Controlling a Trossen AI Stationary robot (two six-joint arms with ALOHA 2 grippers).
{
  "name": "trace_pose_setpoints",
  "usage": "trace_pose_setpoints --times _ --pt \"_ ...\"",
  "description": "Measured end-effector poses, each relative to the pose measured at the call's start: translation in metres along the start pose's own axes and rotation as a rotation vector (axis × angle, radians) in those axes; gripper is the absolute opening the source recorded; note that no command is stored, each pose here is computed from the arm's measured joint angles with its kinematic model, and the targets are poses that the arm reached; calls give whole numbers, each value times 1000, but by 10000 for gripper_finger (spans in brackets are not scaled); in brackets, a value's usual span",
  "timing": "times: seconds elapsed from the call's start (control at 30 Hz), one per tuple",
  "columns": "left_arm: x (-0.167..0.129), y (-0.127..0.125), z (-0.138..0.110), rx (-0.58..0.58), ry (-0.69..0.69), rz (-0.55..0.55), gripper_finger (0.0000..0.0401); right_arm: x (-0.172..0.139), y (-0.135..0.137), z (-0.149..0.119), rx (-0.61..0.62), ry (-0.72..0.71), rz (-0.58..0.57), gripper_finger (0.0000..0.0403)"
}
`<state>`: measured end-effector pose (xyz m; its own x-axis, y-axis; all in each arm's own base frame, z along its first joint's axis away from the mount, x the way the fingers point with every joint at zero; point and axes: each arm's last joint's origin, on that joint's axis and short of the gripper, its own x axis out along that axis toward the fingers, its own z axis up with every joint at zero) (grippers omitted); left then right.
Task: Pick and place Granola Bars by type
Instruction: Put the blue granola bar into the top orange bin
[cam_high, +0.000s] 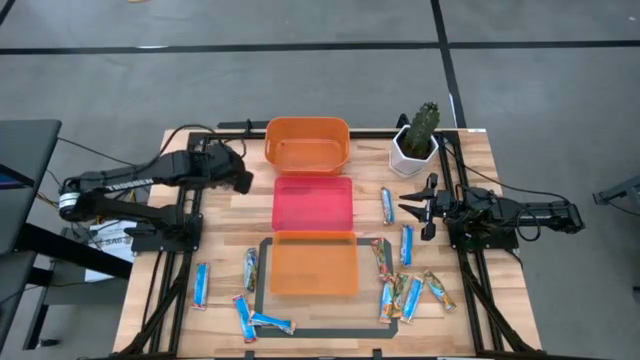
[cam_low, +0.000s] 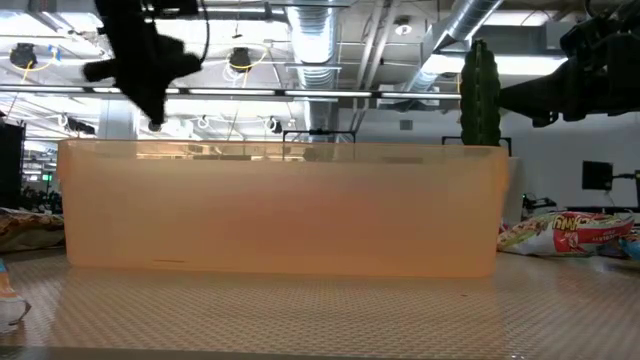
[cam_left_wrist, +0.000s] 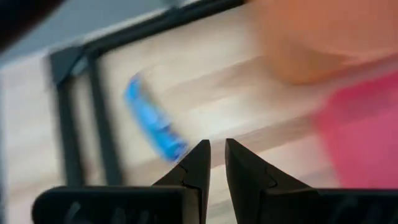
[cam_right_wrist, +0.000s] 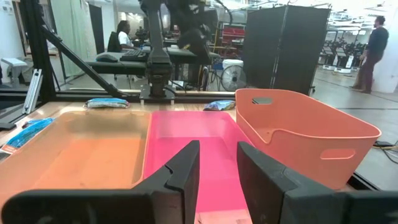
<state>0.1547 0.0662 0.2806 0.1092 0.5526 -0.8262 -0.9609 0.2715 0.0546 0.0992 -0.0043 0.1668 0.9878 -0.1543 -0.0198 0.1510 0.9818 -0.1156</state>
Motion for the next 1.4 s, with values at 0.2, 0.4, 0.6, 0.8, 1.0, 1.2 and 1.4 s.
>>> trace_pose_setpoints --times 0.2,0.4,0.6,0.8,1.0,1.2,1.4 --pt "10 28 1 -150 108 198 44 0 0 0 0 0 0 102" --pt "28 36 -1 -216 171 211 78 0 0 0 0 0 0 102" --pt "40 37 -3 -256 160 200 131 0 0 0 0 0 0 102" --pt "60 38 -10 -289 110 220 147 0 0 0 0 0 0 102" --pt "91 36 -23 -380 97 106 148 0 0 0 0 0 0 102" --pt "112 43 -35 -433 104 97 148 0 0 0 0 0 0 102" --pt "125 48 -32 -462 111 123 148 0 0 0 0 0 0 102"
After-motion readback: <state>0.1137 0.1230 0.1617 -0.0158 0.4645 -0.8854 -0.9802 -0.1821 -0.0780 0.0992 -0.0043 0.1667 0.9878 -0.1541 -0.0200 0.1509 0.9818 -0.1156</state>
